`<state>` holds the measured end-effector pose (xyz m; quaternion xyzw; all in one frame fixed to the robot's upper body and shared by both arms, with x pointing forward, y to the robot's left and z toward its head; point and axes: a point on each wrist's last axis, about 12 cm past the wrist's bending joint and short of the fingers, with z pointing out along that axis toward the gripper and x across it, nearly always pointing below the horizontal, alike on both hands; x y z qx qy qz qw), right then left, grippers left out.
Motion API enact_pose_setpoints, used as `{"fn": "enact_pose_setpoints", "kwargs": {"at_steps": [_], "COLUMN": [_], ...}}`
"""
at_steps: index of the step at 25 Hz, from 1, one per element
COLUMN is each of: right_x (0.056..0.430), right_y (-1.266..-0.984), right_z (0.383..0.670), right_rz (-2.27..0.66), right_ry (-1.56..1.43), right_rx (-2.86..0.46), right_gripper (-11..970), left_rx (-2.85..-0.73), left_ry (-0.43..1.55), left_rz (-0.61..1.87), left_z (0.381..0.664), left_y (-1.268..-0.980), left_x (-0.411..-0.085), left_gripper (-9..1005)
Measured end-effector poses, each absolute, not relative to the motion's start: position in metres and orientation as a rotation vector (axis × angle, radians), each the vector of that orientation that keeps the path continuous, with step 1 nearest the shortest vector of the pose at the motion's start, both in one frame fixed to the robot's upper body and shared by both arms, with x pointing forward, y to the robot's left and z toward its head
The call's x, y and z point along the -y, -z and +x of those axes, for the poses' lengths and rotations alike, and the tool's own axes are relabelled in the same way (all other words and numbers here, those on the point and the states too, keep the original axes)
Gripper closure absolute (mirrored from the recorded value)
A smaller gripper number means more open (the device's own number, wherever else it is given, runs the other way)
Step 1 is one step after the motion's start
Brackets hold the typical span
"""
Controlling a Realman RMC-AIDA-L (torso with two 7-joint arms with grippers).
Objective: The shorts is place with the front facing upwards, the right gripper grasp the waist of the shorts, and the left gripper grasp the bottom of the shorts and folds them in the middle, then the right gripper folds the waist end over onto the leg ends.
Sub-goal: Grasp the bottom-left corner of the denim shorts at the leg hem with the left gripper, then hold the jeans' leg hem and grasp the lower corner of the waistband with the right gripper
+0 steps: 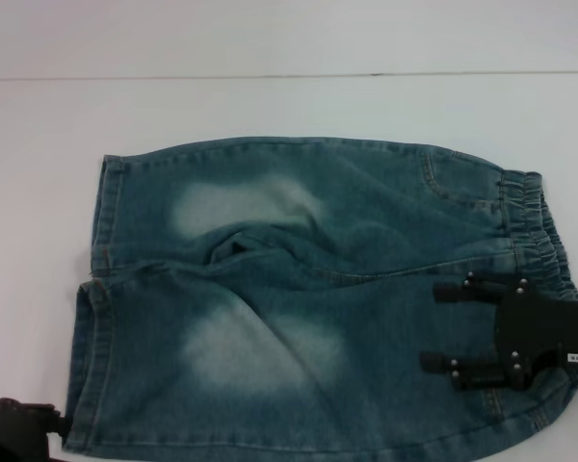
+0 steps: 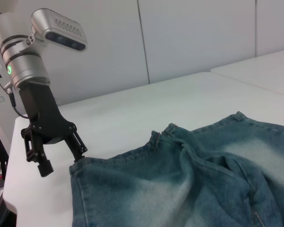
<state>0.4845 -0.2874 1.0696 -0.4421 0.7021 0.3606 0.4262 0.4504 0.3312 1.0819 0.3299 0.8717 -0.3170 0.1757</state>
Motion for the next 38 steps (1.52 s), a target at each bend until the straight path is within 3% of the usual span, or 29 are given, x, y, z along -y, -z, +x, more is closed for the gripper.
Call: {"fn": "enact_pose_setpoints", "kwargs": {"at_steps": [15,21,23,28,38], "right_x": [0.29,0.292,0.296,0.321,0.395], "right_y": [-1.069,-1.071,-1.073,-1.083,-1.078], "right_z": [0.483,0.481,0.479,0.467,0.415], "right_rz": [-1.094,-1.076,-1.051,-0.858,-0.36], "right_ry": [-0.901,-0.918,-0.935,-1.009,-1.156], "right_rx": [-1.76,-1.752,-1.746,-1.764,-1.861], "right_gripper": [44,44,43,43,43], "left_rx": [-2.445,-2.423,-2.417,-2.408,-2.411], "left_ry": [0.881,0.871,0.871,0.875,0.871], "left_rz": [0.983,1.01,1.016,1.021,1.006], "left_z": [0.468,0.47,0.471,0.473,0.477], "left_y": [-1.083,-1.084,-1.084,-1.084,-1.08], "left_x": [-0.321,-0.32,-0.319,-0.316,-0.311], "left_gripper": [135,354,558,804,961]}}
